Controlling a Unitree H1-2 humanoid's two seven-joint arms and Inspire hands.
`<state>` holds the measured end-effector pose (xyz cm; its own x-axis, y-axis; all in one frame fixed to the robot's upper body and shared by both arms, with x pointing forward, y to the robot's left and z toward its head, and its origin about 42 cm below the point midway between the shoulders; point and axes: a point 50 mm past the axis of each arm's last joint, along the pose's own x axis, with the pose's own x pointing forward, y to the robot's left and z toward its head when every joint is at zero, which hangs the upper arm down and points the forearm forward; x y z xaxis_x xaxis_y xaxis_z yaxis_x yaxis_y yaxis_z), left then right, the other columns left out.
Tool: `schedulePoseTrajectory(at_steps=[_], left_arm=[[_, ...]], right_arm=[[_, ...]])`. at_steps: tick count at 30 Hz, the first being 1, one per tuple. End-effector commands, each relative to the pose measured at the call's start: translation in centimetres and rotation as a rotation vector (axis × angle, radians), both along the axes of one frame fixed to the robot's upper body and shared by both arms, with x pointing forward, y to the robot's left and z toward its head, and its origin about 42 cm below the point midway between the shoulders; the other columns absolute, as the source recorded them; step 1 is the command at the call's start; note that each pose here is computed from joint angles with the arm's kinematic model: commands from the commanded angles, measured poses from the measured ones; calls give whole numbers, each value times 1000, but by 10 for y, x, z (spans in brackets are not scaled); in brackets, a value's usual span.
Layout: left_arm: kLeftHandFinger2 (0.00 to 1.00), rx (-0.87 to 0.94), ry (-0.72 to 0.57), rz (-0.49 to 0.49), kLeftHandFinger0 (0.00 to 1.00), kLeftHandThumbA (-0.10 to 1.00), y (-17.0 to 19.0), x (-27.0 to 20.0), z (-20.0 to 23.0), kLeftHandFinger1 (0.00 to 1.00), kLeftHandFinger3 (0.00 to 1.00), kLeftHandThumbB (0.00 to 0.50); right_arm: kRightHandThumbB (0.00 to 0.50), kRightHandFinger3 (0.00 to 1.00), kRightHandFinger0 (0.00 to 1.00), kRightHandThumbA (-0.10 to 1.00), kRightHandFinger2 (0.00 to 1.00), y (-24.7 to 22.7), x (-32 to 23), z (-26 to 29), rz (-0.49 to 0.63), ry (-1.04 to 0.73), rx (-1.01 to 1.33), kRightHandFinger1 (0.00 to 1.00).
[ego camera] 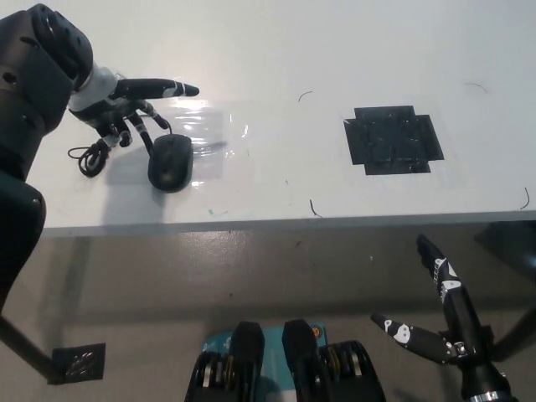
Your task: The robot uses left hand to click on the left button of the black mouse, which is placed on the left area of the table
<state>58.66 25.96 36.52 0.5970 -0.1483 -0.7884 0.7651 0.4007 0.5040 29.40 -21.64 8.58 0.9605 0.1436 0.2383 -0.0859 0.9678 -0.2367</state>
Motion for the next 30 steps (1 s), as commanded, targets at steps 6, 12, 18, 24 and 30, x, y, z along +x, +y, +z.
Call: schedulePoseTrajectory(at_steps=[6, 12, 18, 24, 30], left_arm=[[604, 22, -108, -31, 0, 1000, -5, 5, 23, 289, 901, 495], [635, 51, -90, -72, 0, 1000, -16, 5, 14, 297, 1000, 500], [596, 70, -79, -76, 0, 1000, -20, 4, 3, 251, 1000, 500], [585, 51, -33, -41, 0, 1000, -23, 3, -9, 177, 1000, 500], [517, 2, -2, 6, 0, 1000, -16, 1, -16, 89, 1000, 500]], right_arm=[[176, 1000, 1000, 986, 1000, -2, 5, 13, 6, -53, 1, 1000], [159, 1000, 1000, 968, 1000, -1, 5, 15, 8, -56, 6, 1000], [161, 1000, 998, 980, 1000, -1, 5, 16, 7, -60, 1, 1000], [161, 1000, 971, 993, 1000, -2, 6, 18, 4, -65, -4, 1000], [166, 1000, 945, 992, 1000, -3, 6, 17, 0, -66, -5, 1000]])
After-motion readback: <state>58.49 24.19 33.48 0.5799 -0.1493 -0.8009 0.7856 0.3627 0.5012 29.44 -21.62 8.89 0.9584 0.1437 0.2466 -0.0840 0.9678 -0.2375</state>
